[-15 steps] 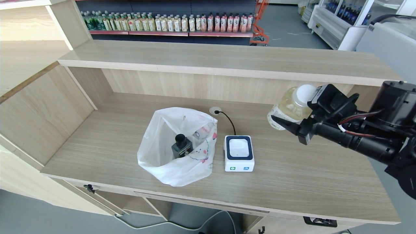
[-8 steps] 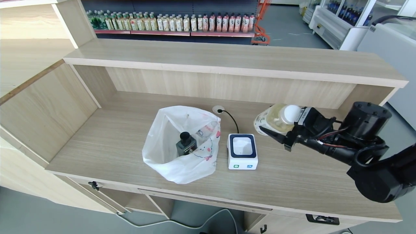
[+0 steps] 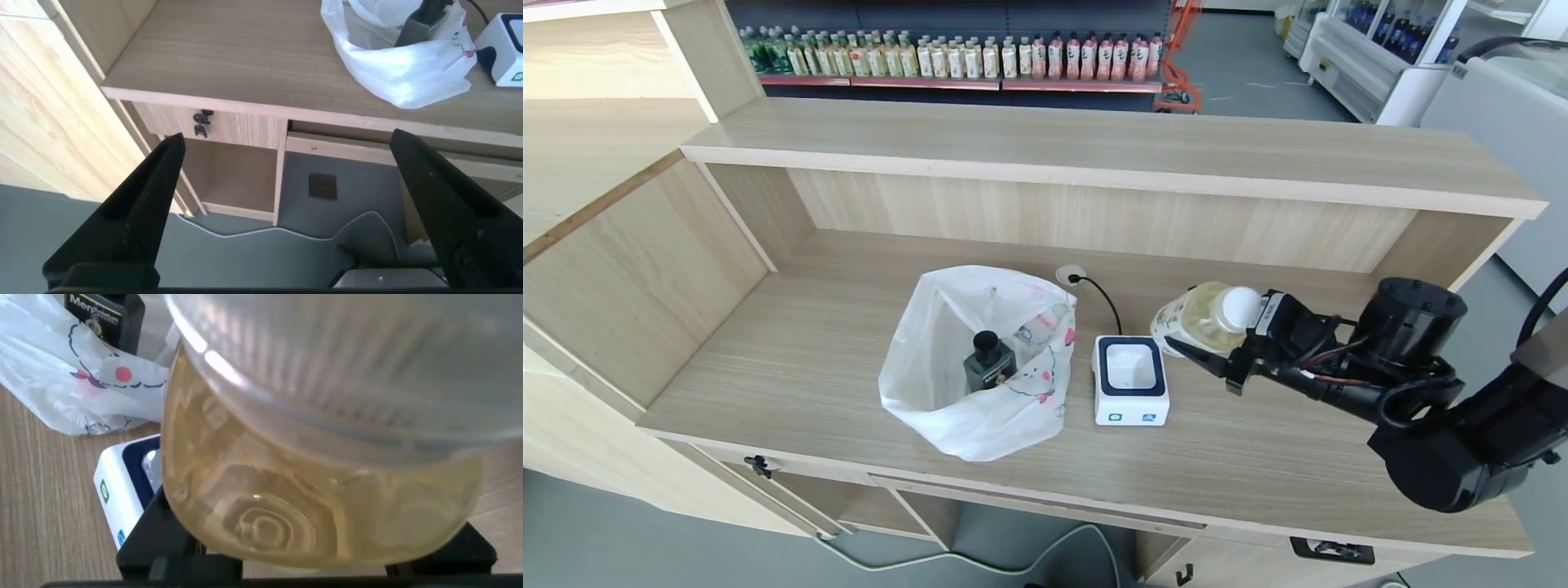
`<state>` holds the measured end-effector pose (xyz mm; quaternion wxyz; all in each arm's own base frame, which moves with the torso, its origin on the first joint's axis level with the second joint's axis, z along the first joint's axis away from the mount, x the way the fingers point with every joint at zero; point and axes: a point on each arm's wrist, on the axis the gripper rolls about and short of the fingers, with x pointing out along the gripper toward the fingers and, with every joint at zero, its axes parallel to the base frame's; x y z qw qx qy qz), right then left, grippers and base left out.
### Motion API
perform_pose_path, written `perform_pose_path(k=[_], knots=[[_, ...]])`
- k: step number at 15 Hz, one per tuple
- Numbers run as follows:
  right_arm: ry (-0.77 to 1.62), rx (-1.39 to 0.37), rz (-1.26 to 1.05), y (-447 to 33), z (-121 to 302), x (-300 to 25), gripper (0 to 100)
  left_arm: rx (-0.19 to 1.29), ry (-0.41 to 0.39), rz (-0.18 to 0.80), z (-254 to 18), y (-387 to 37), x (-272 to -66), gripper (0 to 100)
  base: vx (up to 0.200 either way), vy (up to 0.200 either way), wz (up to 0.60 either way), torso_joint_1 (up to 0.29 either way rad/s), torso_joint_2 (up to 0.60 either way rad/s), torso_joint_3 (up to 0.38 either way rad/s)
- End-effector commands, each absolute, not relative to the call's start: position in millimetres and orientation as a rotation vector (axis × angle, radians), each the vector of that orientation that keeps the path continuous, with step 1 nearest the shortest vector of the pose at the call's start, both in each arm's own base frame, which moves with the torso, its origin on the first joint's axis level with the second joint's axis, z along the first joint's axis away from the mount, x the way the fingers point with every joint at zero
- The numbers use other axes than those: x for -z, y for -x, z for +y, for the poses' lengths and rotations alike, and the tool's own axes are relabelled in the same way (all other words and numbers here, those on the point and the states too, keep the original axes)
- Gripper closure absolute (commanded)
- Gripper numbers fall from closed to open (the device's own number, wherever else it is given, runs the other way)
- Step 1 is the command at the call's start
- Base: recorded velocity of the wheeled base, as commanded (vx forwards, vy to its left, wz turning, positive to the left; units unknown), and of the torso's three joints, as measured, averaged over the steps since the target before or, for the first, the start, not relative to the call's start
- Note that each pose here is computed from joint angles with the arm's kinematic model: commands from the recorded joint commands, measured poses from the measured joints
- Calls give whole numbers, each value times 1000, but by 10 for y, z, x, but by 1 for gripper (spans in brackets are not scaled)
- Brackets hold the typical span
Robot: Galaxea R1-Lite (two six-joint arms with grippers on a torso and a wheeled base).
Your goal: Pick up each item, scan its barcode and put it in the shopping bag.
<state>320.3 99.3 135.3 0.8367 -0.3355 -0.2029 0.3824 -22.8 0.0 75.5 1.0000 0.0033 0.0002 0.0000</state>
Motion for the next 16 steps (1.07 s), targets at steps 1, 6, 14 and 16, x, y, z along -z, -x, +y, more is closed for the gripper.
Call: perform_pose_path(k=[1,6,14,16], knots=[[704,-822,-421,-3210,1026,-1314,100,0,-8,0,0,228,-755,0,0,0,0,0,0,0],[651,-854,-447,-3218,1148,-1210,100,0,-6,-2,0,229,-759,0,0,0,0,0,0,0],[614,-876,-410,-3240,1204,-1019,100,0,-5,0,0,228,-755,0,0,0,0,0,0,0],[608,-880,-403,-3254,1214,-996,100,0,-6,0,0,228,-755,0,0,0,0,0,0,0]])
